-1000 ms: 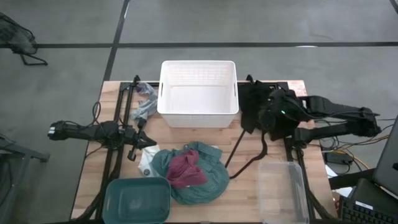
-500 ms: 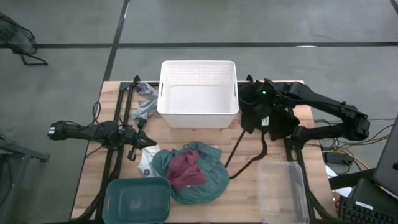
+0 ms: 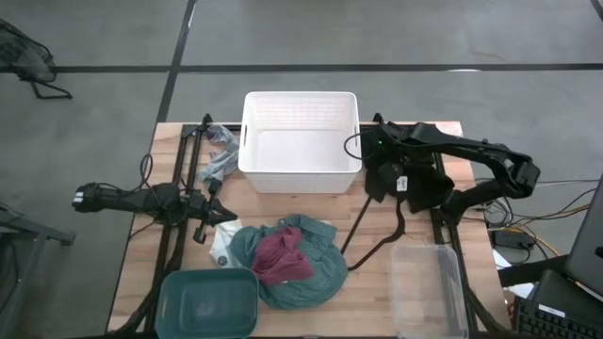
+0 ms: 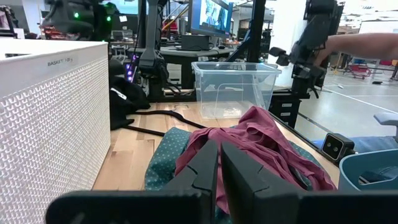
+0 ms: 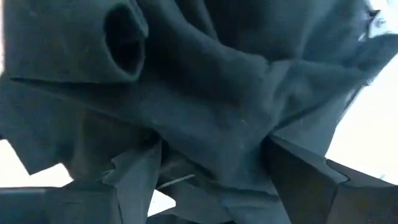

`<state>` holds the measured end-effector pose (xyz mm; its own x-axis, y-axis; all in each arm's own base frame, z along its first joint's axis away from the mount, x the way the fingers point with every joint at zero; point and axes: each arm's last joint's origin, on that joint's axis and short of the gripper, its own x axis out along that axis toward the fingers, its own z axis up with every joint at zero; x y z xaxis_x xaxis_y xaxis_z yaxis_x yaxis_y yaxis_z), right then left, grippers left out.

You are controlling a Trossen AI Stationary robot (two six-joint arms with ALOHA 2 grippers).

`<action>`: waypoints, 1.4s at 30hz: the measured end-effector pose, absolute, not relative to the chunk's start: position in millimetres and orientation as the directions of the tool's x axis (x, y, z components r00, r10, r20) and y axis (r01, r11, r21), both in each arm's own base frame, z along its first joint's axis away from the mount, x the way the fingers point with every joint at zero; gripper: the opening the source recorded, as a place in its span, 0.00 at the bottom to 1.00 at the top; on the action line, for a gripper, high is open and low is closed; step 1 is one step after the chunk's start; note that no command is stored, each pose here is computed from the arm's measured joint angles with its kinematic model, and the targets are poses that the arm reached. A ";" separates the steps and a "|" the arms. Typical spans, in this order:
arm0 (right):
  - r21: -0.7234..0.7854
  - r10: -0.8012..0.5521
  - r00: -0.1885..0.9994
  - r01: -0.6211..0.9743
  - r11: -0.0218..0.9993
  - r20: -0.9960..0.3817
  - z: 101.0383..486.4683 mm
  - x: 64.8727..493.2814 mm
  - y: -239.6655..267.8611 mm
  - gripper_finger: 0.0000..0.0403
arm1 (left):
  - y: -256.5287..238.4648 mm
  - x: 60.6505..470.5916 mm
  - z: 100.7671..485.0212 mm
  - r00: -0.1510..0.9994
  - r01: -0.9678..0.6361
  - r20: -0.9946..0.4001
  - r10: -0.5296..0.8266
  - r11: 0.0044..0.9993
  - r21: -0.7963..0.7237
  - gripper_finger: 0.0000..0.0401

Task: Pick & Place Cloths
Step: Put the black shirt into the white bin

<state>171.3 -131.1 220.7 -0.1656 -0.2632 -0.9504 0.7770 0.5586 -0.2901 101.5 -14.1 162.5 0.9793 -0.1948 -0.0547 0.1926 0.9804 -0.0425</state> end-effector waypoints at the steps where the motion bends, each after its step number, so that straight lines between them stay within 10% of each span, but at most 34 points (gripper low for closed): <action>1: -0.292 -0.261 -0.170 0.774 0.562 -0.950 216.7 172.0 -132.1 0.66 | -14.2 101.5 162.4 0.979 0.193 -0.055 -0.195 0.980 -0.042 0.06; 12: -0.311 -0.218 -0.224 0.742 0.594 -0.950 181.3 180.8 -138.4 0.47 | -14.1 101.5 162.4 0.979 0.193 -0.055 -0.195 0.980 -0.042 0.06; 21: -0.297 -0.165 -0.249 0.736 0.609 -0.955 167.3 179.5 -136.4 0.06 | -14.1 101.5 162.4 0.979 0.192 -0.055 -0.195 0.980 -0.042 0.06; 42: -0.083 -0.485 0.197 0.863 0.497 -0.852 313.4 133.7 -104.2 0.04 | -14.1 101.5 162.5 0.979 0.192 -0.055 -0.195 0.980 -0.043 0.06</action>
<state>133.7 -104.2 313.4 0.1975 -0.4853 -0.8517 0.8635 0.4974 -0.0832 101.5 -14.1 162.5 0.9793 -0.1947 -0.0548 0.1925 0.9804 -0.0426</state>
